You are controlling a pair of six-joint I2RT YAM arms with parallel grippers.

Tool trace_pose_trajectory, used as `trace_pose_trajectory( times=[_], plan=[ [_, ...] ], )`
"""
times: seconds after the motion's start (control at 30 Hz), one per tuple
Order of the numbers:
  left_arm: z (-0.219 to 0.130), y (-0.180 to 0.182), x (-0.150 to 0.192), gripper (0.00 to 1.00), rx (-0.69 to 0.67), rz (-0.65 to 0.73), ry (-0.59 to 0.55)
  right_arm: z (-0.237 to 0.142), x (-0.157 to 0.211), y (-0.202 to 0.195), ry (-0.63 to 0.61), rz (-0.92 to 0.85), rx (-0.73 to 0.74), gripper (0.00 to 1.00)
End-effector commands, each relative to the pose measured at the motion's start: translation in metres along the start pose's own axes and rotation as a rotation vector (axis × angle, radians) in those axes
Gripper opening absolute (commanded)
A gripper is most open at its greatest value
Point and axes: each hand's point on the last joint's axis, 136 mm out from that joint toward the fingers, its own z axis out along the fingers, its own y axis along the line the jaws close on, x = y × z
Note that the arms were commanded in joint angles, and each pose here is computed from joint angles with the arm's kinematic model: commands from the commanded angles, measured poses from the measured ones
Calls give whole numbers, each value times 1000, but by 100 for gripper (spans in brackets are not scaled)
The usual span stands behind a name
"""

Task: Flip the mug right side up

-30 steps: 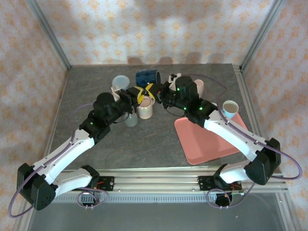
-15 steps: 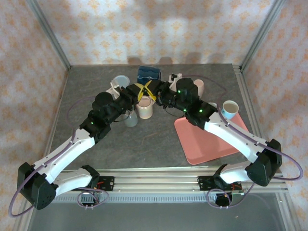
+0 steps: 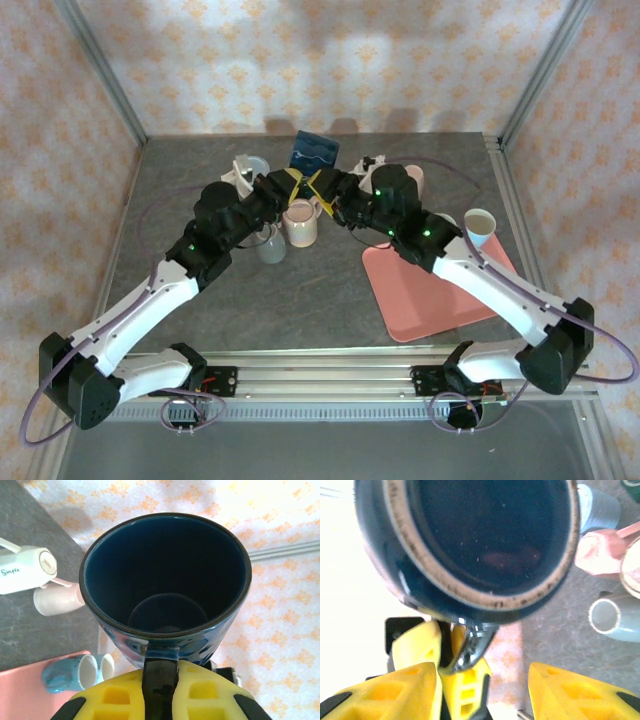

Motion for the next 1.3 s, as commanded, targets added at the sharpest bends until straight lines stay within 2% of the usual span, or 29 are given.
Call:
trace_pose_trajectory(
  times=[0.0, 0.07, 0.17, 0.37, 0.53, 0.73, 0.93, 1.17, 1.27],
  plan=[
    [-8, -44, -9, 0, 94, 164, -21, -27, -7, -14, -32, -94, 91, 52],
    [-9, -42, -9, 0, 83, 214, -23, -33, -10, -30, -29, -126, 160, 52],
    [-8, -37, -7, 0, 43, 315, -8, -63, -23, -40, -62, -137, 218, 52],
    [4, -33, 14, 0, 15, 553, 130, -112, -55, -71, -141, -164, 398, 52],
    [13, -27, 37, 0, 1, 781, 217, -139, -78, -90, -185, -122, 473, 52],
    [31, -8, 76, 0, 45, 946, 348, -155, -90, -107, -159, -145, 531, 51],
    [44, 16, 122, 0, 135, 1124, 414, -167, -97, -124, -115, -152, 573, 51],
    [71, 60, 157, 0, 133, 1210, 497, -177, -109, -140, -146, -96, 594, 50],
    [83, 74, 165, 0, 118, 1237, 493, -178, -112, -146, -152, -76, 602, 50]
  ],
)
